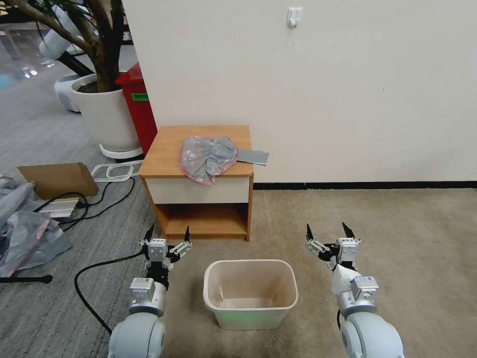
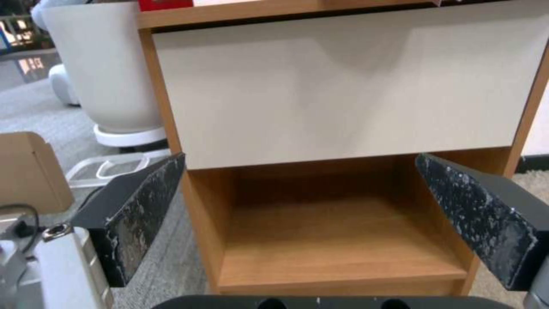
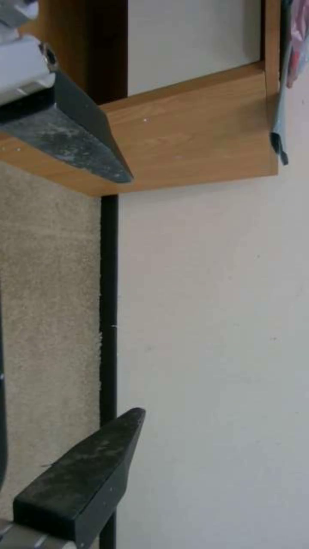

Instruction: Pick up the garbage bag from the table and place it over the trash can.

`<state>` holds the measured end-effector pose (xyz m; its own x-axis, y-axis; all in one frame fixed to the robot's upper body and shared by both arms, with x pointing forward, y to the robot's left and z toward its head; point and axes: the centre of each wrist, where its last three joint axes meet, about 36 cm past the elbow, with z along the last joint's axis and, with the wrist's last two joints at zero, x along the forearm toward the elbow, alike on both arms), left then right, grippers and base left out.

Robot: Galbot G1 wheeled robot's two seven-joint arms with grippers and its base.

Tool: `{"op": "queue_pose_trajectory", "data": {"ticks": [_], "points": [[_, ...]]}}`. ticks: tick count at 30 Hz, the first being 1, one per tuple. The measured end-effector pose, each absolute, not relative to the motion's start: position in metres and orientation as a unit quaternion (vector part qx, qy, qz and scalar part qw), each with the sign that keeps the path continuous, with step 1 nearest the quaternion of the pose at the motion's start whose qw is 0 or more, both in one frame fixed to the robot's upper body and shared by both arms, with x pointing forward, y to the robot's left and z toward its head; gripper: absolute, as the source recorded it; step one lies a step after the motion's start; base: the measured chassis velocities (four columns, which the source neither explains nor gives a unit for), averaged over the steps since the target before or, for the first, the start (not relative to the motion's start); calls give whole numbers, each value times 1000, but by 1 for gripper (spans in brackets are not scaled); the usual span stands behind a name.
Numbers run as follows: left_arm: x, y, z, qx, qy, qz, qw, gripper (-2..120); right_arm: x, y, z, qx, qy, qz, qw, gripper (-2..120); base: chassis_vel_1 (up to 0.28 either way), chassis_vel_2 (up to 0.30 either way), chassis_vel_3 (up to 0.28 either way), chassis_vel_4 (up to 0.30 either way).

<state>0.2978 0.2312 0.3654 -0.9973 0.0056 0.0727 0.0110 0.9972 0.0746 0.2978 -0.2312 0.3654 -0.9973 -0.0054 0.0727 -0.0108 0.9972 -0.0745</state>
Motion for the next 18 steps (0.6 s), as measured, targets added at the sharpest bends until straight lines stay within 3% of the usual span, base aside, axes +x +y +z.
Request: {"op": "queue_pose_trajectory", "data": {"ticks": [18], "points": [[298, 231, 365, -4, -999, -38, 36, 100, 298, -231, 365, 4, -999, 38, 36, 100, 0, 0, 0, 0]]}}
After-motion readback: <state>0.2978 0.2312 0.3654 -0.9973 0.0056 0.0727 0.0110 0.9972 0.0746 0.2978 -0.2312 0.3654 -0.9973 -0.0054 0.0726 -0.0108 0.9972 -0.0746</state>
